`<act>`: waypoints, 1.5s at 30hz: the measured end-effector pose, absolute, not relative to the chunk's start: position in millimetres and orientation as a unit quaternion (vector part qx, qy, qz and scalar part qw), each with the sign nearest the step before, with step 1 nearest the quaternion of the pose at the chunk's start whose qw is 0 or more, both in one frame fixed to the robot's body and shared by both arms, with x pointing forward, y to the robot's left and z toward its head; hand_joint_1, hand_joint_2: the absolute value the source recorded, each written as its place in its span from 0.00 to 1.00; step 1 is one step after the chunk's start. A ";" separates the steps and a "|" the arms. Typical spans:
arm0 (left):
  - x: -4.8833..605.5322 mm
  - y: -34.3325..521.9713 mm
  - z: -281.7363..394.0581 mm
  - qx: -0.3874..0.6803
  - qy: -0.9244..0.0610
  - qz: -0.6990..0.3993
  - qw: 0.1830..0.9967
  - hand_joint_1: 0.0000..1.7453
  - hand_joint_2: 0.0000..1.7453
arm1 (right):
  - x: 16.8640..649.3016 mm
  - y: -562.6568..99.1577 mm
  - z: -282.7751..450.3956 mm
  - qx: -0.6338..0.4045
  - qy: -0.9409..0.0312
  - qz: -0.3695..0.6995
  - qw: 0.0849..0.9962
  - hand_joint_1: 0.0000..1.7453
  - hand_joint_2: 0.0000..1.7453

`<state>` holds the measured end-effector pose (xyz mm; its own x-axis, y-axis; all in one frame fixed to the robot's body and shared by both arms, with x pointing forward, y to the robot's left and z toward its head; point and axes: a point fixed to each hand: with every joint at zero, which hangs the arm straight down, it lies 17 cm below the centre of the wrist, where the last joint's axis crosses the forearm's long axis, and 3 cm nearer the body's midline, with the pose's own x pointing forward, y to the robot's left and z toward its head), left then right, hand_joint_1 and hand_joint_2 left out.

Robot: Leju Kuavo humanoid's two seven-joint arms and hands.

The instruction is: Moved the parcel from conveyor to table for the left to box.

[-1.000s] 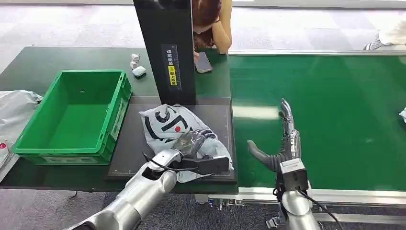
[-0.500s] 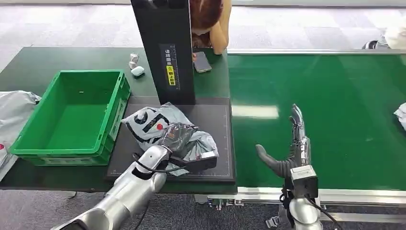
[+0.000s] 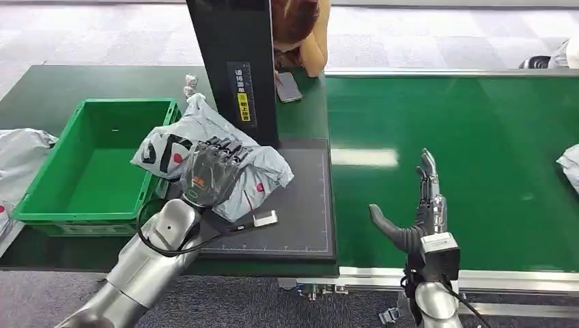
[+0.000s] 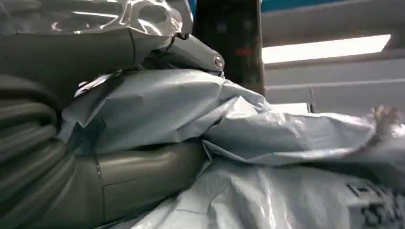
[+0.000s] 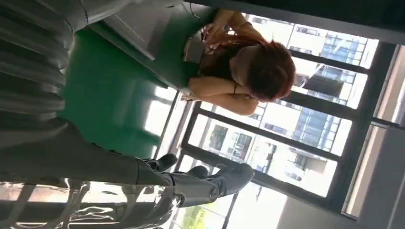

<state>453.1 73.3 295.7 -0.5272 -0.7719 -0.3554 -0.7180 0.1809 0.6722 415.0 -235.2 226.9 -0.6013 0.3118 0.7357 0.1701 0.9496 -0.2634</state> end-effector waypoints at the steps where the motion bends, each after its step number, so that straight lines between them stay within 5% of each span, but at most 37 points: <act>1: 455.0 80.4 305.4 0.498 -0.763 -0.411 0.024 1.00 1.00 | 415.0 -235.8 226.9 -0.136 -0.891 0.083 0.425 0.00 1.00; 11: 513.8 168.8 392.0 0.609 -0.710 -0.352 0.027 1.00 1.00 | 410.7 -237.4 223.0 -0.143 -0.889 0.082 0.427 0.00 1.00; 17: 610.7 273.9 413.7 0.688 -0.601 -0.356 0.199 1.00 1.00 | 408.2 -238.9 225.4 -0.151 -0.889 0.082 0.424 0.00 1.00; 24: 658.9 395.3 355.8 0.707 -0.417 -0.398 0.410 1.00 1.00 | 411.7 -235.4 227.1 -0.145 -0.890 0.091 0.423 0.00 1.00; 33: 634.7 477.0 257.4 0.665 -0.251 -0.448 0.542 1.00 1.00 | 420.5 -228.5 232.4 -0.140 -0.890 0.099 0.423 0.00 1.00; 34: 632.9 479.8 253.0 0.663 -0.247 -0.448 0.547 0.28 1.00 | 420.6 -228.0 232.5 -0.140 -0.890 0.099 0.423 0.00 1.00; 35: 631.1 482.4 248.3 0.660 -0.243 -0.449 0.552 0.00 1.00 | 420.7 -227.7 232.4 -0.140 -0.890 0.098 0.423 0.00 1.00; 45: 639.8 470.3 272.9 0.683 -0.311 -0.401 0.526 0.00 1.00 | 418.2 -224.0 228.6 -0.138 -0.886 0.102 0.431 0.00 1.00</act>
<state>639.8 470.3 272.9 0.4846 -0.8464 -0.2210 -0.0023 -0.2539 0.9672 418.2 -224.0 228.6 -0.5897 0.3334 0.7356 0.1571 0.9408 -0.3004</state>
